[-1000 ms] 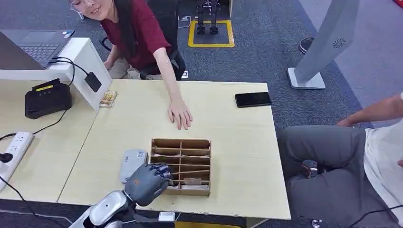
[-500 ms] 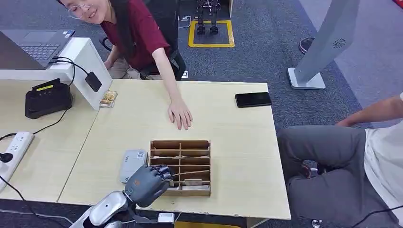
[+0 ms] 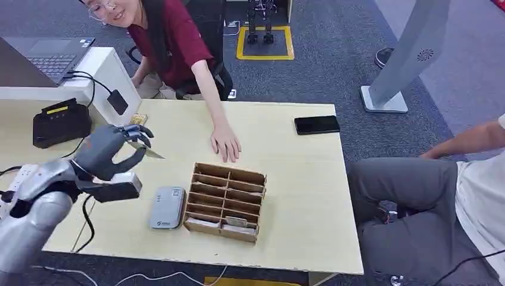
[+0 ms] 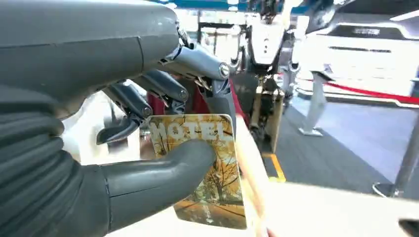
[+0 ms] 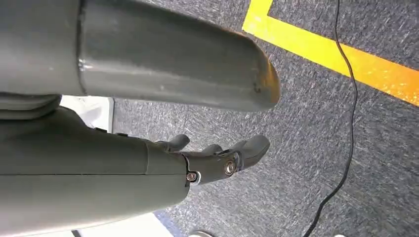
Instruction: Pass the card to the sensor for recognition and then transmit it.
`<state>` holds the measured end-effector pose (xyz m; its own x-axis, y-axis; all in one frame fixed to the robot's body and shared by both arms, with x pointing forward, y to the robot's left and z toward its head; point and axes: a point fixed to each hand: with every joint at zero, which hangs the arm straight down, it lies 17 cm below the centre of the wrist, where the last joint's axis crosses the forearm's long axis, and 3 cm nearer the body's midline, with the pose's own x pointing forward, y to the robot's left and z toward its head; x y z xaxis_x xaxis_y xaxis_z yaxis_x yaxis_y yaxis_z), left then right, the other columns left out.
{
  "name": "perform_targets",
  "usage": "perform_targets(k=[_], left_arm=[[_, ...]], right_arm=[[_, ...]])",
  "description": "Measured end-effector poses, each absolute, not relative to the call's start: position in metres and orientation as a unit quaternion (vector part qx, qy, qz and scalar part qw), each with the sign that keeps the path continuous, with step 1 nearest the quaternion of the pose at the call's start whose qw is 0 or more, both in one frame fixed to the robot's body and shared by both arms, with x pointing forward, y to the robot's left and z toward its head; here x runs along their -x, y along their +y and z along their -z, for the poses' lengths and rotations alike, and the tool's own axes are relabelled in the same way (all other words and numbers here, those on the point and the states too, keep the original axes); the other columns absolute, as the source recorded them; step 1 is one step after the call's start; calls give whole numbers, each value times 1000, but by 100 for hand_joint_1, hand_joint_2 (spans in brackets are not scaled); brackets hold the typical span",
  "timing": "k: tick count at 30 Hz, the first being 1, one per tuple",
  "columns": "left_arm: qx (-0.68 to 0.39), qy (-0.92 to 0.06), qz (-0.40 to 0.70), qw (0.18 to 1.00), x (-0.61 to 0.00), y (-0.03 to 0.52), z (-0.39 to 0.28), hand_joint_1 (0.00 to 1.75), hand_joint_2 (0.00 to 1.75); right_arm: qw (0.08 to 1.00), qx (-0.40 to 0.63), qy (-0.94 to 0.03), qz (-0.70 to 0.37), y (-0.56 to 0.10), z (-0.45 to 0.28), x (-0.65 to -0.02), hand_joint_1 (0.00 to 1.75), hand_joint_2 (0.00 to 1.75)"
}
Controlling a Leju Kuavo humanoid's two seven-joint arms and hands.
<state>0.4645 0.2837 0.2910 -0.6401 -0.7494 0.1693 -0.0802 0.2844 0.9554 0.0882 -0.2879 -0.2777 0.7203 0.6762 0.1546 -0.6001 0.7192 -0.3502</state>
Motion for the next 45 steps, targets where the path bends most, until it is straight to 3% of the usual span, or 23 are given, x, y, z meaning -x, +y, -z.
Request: perform_targets(k=[5,17,24,45], left_arm=[[-337,-740,505,289,-484,325,-392,175,175],[-398,-728,487,274,-492,345,-414,175,175],[-533,-669,420,303,-557,388,-379,175,175],[-522,-614,429,409,-608,392,-268,175,175]], right_arm=[[915,137,-142,-352,-286,277,-91,0,0],[912,137,-145,-358,-285,277,-94,0,0],[906,134,-157,-369,-277,275,-106,0,0],[903,133,-151,-378,-274,275,-104,0,0]])
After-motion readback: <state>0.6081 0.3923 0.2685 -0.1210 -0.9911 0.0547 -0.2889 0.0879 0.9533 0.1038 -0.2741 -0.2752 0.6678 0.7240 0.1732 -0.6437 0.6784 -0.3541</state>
